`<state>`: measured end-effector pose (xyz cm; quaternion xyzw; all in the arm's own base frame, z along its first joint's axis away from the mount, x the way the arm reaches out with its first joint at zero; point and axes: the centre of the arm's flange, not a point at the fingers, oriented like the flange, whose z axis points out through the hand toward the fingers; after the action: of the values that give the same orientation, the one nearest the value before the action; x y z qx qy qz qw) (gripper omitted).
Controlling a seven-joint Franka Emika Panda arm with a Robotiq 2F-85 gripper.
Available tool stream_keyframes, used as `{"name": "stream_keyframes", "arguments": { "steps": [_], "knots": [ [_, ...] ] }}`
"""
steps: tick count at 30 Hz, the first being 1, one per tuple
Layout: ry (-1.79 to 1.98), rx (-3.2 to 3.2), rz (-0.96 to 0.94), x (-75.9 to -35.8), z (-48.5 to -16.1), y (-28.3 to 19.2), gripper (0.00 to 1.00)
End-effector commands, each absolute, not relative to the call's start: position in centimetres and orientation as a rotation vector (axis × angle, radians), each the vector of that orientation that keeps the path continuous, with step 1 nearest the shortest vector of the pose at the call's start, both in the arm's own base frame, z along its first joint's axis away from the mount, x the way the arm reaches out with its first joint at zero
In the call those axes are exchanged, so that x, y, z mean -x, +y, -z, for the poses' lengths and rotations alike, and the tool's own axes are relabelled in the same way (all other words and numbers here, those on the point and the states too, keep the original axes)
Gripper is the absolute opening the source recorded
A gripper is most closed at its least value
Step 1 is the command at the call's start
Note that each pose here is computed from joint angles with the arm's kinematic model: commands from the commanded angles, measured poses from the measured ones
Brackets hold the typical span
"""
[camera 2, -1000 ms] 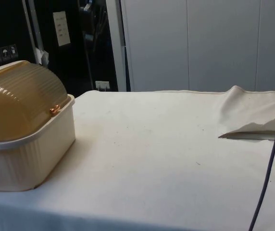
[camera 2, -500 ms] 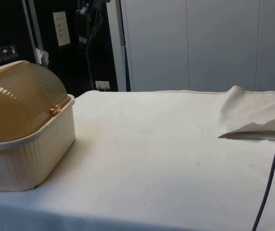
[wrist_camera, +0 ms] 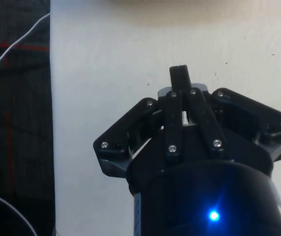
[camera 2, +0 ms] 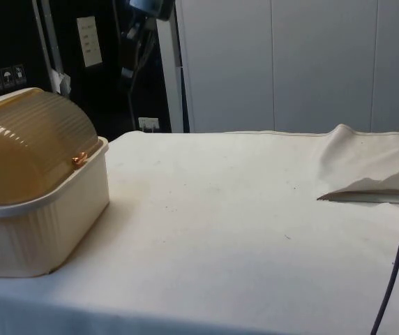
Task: Open the lid, then close it.
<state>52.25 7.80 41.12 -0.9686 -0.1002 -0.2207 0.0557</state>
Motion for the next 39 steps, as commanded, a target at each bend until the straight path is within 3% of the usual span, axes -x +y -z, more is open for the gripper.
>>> {"name": "stream_keyframes", "arguments": {
  "steps": [1, 14, 24, 39],
  "knots": [
    [-0.315, 2.923, 0.696, -52.0, -41.0, 8.2, 0.0],
    [-0.382, 2.917, 0.776, -51.5, -38.7, 9.7, 0.0],
    [-0.406, 2.923, 0.786, -50.8, -35.3, 10.4, 0.0],
    [-0.382, 2.911, 0.855, -53.6, -32.5, 10.6, 0.0]
  ]
}}
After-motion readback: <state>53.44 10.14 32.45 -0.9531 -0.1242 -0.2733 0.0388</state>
